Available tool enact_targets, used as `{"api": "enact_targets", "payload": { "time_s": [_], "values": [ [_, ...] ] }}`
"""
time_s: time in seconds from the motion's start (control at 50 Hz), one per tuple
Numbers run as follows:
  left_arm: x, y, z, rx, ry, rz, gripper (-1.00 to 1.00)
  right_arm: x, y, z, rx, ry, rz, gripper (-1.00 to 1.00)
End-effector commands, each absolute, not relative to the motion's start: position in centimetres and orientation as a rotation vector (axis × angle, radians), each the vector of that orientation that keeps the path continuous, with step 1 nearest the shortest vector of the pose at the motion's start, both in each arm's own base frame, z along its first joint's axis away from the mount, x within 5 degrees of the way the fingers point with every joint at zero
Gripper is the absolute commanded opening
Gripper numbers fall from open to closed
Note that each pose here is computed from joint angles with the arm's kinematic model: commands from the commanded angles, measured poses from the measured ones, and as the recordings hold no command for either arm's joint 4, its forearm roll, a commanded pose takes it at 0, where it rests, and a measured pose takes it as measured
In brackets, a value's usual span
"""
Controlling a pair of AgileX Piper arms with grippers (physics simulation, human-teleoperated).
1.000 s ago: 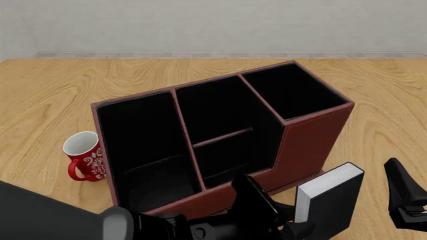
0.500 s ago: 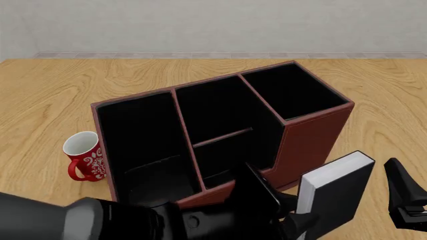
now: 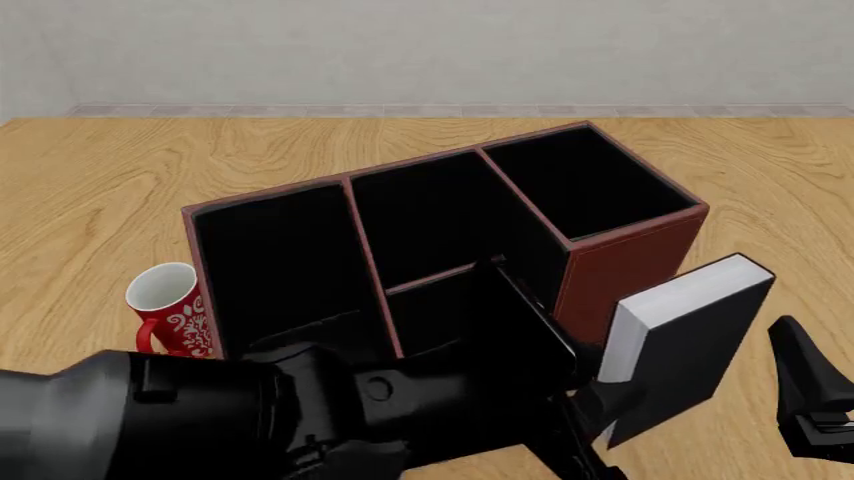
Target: Pick up the book and place it in the right compartment of the caddy.
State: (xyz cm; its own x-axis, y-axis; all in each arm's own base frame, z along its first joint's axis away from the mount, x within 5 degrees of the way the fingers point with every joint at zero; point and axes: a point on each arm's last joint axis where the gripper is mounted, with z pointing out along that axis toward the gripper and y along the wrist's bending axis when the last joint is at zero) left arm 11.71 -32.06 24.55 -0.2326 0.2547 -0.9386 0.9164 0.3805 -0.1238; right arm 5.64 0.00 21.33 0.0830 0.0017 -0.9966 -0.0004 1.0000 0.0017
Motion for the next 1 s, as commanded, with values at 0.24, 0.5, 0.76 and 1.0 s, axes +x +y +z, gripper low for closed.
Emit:
{"api": "enact_targets", "payload": {
  "time_s": [0.24,0.5,0.76,1.0],
  "values": [
    [11.5,-30.9,30.9,1.083,1.604,-0.854,-1.00,5.6,0.0,21.3,0.001,1.488,0.002,1.00],
    [11.6,-31.0,33.6,1.117,1.574,-0.820,-1.00,5.6,0.0,21.3,0.001,1.488,0.001,1.00],
    [11.8,-30.6,36.2,1.138,1.541,-0.784,-1.00,5.6,0.0,21.3,0.001,1.488,0.002,1.00],
    [12.3,-29.7,39.4,1.139,1.488,-0.740,-1.00,5.6,0.0,21.3,0.001,1.488,0.002,1.00]
  ]
}}
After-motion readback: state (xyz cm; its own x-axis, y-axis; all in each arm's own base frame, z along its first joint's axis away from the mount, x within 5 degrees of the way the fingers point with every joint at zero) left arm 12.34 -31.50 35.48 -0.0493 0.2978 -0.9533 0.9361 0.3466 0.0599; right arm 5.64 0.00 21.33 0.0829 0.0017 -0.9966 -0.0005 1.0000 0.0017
